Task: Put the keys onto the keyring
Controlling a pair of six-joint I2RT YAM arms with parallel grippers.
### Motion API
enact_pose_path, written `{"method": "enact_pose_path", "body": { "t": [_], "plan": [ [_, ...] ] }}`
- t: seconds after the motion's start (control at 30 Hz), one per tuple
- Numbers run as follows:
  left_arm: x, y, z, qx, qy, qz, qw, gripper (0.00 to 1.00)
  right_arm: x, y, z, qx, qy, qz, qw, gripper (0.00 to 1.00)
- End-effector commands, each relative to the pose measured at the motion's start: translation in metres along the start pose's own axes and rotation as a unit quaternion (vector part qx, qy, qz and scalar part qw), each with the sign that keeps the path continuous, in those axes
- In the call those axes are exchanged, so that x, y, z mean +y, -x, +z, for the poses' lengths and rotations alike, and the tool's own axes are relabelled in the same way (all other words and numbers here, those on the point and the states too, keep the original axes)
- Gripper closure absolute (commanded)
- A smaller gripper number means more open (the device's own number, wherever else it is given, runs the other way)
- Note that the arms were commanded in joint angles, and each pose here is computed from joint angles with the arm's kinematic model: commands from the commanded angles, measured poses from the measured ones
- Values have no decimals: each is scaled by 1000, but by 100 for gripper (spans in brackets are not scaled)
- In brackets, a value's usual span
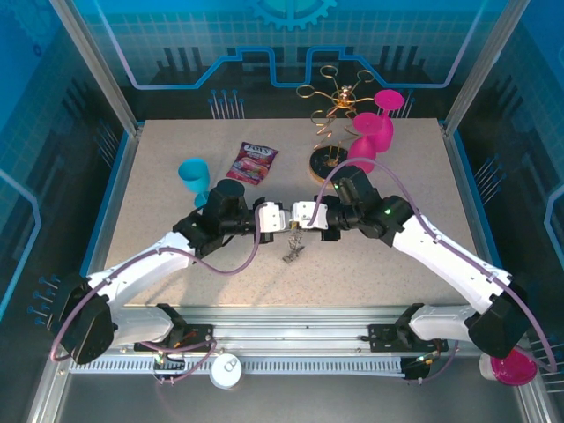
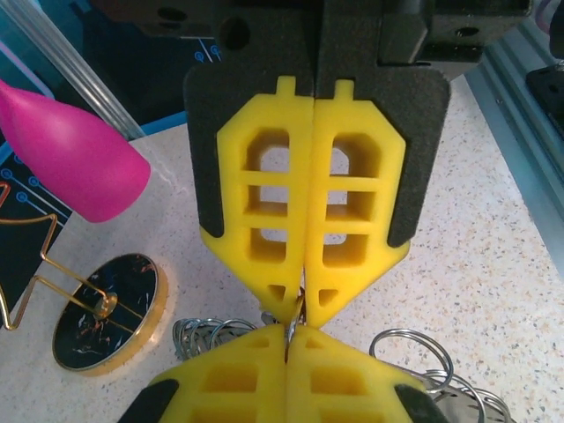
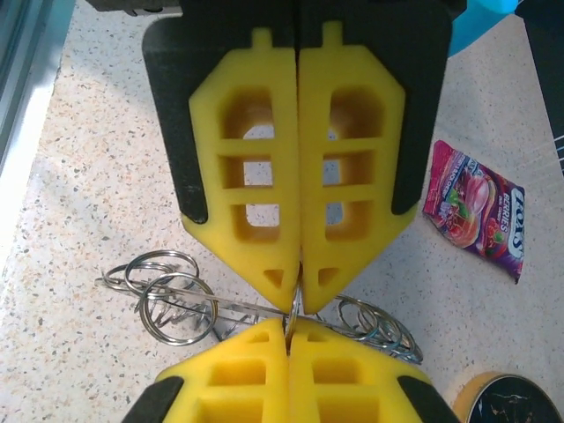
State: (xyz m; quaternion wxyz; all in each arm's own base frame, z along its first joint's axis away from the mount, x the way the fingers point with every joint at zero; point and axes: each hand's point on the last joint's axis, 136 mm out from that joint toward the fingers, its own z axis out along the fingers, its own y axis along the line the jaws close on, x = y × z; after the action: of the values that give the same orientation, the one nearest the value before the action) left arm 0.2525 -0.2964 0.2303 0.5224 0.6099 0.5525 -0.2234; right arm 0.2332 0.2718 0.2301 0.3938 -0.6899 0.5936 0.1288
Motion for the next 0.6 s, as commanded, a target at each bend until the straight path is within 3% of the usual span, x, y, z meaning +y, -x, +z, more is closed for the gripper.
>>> {"method": "enact_pose_path", "body": {
  "t": [0.0, 0.07, 0.13, 0.3, 0.57],
  "plan": [
    [1, -28, 6, 59, 17, -14, 998, 100, 5, 49, -12, -98, 12, -2, 995, 97],
    [1, -20, 1, 19, 23, -29, 999, 100, 0, 47, -17, -146, -5, 36, 989, 80],
    [2, -13, -4, -19, 27, -43, 999, 100, -3, 36, -16, -166, -18, 60, 984, 72],
    [-4, 1, -12, -83, 14, -52, 995, 100, 2, 9, -6, -205, -8, 116, 972, 69],
    [-6, 6, -15, -110, 1, -64, 992, 100, 4, -1, -1, -233, 0, 135, 963, 66]
  ]
}}
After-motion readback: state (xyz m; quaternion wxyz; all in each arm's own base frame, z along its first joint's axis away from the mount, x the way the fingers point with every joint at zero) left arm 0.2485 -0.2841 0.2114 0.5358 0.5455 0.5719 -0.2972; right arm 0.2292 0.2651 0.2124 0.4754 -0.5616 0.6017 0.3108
